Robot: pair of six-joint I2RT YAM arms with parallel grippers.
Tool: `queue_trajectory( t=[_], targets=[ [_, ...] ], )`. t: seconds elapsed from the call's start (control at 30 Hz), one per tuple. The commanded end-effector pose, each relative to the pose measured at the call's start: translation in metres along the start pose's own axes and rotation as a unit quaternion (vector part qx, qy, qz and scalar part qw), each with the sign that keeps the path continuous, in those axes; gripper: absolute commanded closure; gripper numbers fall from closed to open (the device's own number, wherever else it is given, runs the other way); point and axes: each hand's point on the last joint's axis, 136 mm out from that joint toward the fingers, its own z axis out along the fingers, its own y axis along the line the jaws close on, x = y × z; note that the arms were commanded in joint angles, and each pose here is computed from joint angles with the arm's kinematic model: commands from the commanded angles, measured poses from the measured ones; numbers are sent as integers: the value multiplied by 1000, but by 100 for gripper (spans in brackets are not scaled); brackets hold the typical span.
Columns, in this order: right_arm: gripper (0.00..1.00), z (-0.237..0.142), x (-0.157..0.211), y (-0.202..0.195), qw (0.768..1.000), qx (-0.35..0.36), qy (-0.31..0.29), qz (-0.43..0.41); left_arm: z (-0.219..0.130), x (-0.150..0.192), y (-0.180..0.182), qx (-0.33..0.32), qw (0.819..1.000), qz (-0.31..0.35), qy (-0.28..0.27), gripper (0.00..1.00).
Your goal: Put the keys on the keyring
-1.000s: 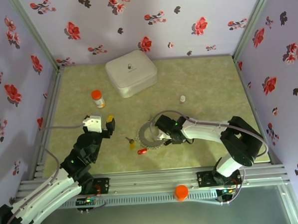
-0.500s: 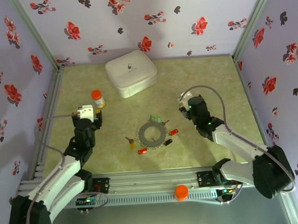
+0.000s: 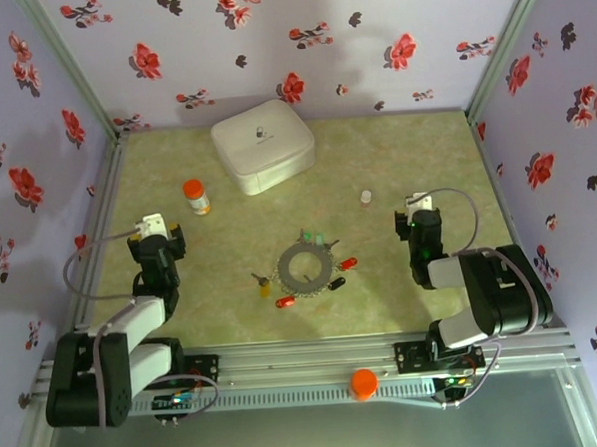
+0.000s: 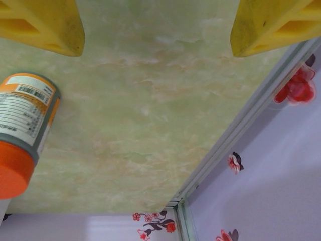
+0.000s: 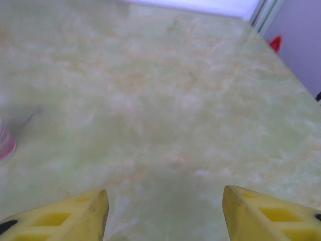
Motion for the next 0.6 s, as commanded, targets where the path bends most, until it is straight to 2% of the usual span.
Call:
queue_trajectory(
  t=[0.0, 0.07, 0.13, 0.2, 0.27, 0.37, 0.43, 0.47, 0.5, 0.53, 0.57],
  targets=[
    [37, 0, -23, -6, 994, -12, -85, 64, 7, -21, -6, 31, 998, -31, -53, 24],
    [34, 1, -23, -9, 993, 0, -100, 69, 11, -23, -10, 42, 997, -26, -57, 23],
    [32, 4, -19, -8, 996, -4, -63, 67, 15, -25, -16, 58, 996, -24, -63, 22],
    [34, 12, -21, -8, 996, -7, -52, 67, 22, -25, -24, 86, 994, -25, -63, 26],
    [39, 21, -20, -8, 997, -14, -34, 75, 32, -18, -32, 111, 992, -27, -55, 26],
    [39, 25, -20, -9, 996, -27, -24, 85, 44, -6, -49, 146, 988, -9, -52, 25],
    [38, 26, -20, -10, 996, -26, -18, 87, 46, 4, -49, 148, 989, 0, -13, 22],
    [38, 27, -19, -11, 996, -24, -16, 88, 53, -6, -49, 142, 990, -4, -21, 21],
    [37, 28, -19, -13, 996, -18, -16, 91, 57, -7, -47, 133, 991, -7, -18, 7],
    [36, 29, -19, -15, 995, -12, -12, 94, 61, -6, -40, 111, 994, -15, -3, 0],
    [36, 30, -18, -17, 995, -6, -7, 97, 64, -6, -32, 86, 996, -28, -2, 0]
  ],
)
